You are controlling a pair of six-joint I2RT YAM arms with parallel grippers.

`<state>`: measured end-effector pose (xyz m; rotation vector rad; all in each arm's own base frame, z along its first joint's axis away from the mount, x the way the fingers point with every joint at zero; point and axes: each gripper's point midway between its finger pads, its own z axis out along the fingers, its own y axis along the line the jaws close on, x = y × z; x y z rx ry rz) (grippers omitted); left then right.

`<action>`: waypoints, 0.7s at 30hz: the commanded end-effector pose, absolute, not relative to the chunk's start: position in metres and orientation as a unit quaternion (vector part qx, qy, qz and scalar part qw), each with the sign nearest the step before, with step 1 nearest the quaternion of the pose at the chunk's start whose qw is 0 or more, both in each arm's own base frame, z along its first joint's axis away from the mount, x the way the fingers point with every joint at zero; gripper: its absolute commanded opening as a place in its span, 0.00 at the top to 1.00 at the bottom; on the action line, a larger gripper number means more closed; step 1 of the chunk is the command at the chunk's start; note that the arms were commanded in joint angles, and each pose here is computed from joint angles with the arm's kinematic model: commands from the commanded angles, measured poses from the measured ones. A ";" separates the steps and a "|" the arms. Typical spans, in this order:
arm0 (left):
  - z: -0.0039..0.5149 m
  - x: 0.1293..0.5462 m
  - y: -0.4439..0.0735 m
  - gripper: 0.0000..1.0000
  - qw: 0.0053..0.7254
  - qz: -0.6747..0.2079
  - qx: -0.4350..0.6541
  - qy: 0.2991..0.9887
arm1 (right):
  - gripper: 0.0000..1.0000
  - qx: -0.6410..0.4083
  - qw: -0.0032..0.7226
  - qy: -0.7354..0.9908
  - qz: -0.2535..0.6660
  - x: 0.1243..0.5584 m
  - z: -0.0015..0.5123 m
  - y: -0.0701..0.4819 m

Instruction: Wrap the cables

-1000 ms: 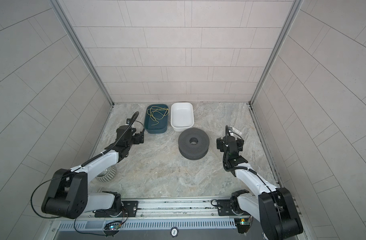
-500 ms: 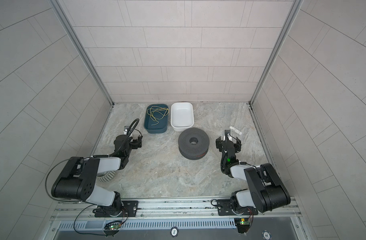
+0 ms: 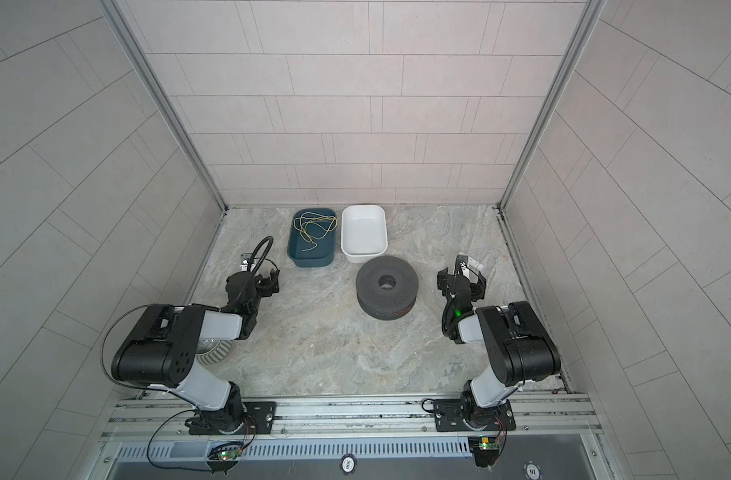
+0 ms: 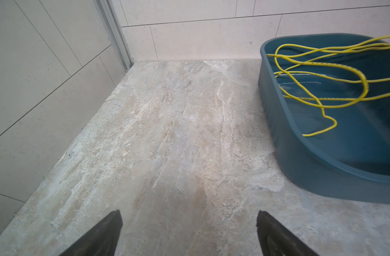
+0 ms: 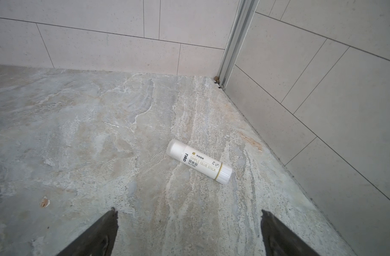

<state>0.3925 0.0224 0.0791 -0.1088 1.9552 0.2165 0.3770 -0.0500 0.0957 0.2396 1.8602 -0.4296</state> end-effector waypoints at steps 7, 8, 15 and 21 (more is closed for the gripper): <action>0.088 0.397 0.019 0.00 0.571 0.086 -0.040 0.815 | 0.01 0.085 0.577 0.792 -0.178 0.382 0.097 -0.044; 0.088 0.396 0.019 0.00 0.570 0.086 -0.040 0.816 | 0.01 0.084 0.578 0.792 -0.178 0.383 0.097 -0.044; 0.088 0.396 0.019 0.00 0.571 0.086 -0.039 0.816 | 0.01 0.084 0.577 0.793 -0.178 0.382 0.096 -0.044; 0.088 0.396 0.019 0.00 0.571 0.085 -0.039 0.816 | 0.01 0.085 0.575 0.794 -0.178 0.383 0.096 -0.044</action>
